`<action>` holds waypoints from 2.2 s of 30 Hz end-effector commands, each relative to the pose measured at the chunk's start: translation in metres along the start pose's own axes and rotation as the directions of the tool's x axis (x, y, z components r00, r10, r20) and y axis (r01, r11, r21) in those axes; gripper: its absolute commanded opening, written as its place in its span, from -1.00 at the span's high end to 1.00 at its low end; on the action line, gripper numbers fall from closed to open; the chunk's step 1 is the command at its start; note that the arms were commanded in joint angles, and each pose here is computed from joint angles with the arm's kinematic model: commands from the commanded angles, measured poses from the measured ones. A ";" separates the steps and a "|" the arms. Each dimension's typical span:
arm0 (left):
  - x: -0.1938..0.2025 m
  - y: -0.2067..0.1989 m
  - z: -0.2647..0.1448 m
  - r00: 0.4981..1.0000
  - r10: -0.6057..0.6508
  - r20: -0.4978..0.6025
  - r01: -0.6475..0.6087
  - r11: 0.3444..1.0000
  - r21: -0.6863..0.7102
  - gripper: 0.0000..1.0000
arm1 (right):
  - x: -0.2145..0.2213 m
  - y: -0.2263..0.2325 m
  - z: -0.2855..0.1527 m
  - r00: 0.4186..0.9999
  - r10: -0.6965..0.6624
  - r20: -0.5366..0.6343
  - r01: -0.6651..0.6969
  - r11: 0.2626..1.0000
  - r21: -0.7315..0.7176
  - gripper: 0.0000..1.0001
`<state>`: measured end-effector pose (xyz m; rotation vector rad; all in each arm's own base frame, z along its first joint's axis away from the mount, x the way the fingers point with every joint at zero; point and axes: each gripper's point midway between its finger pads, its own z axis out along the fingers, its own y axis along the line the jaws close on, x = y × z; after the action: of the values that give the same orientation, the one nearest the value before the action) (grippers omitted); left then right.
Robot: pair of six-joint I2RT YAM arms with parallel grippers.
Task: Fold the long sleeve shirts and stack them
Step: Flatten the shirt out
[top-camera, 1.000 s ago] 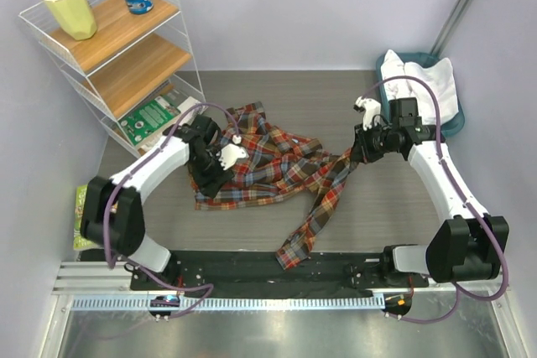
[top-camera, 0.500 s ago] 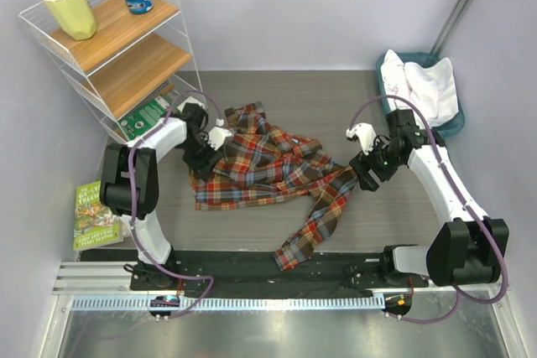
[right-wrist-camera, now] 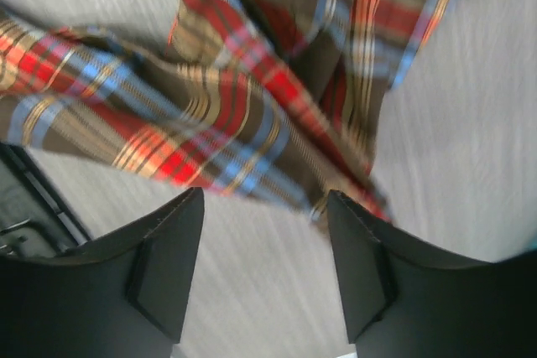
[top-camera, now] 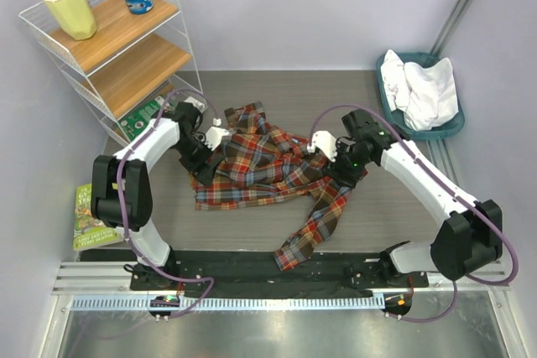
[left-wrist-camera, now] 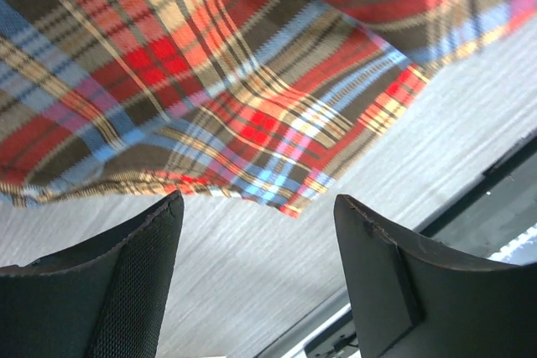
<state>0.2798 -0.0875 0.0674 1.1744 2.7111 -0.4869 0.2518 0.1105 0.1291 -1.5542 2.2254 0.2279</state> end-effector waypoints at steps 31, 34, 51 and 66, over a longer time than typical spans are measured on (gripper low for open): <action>0.021 -0.015 0.001 1.000 -0.014 -0.007 0.015 0.999 0.029 -0.24 | 0.031 0.008 -0.003 0.935 -0.325 -0.142 0.332 0.943 0.026 0.90; 0.027 -0.020 -0.001 1.000 0.009 -0.022 -0.008 0.999 0.051 -0.16 | 0.039 0.015 -0.004 0.935 -0.322 -0.151 0.327 0.945 0.011 0.97; 0.058 -0.029 0.005 0.947 0.317 -0.055 -0.317 0.948 0.011 -0.24 | 0.015 0.008 -0.024 0.991 -0.131 -0.004 0.129 0.973 0.191 0.98; 0.046 -0.032 0.058 0.892 0.436 -0.116 -0.444 0.895 -0.048 -0.19 | 0.010 -0.007 -0.035 0.995 -0.022 0.095 -0.005 0.962 0.274 0.97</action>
<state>0.2154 -0.0898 0.0209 1.7430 2.4425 -0.3304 0.2347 0.0815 0.1385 -1.4694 2.1301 -0.0094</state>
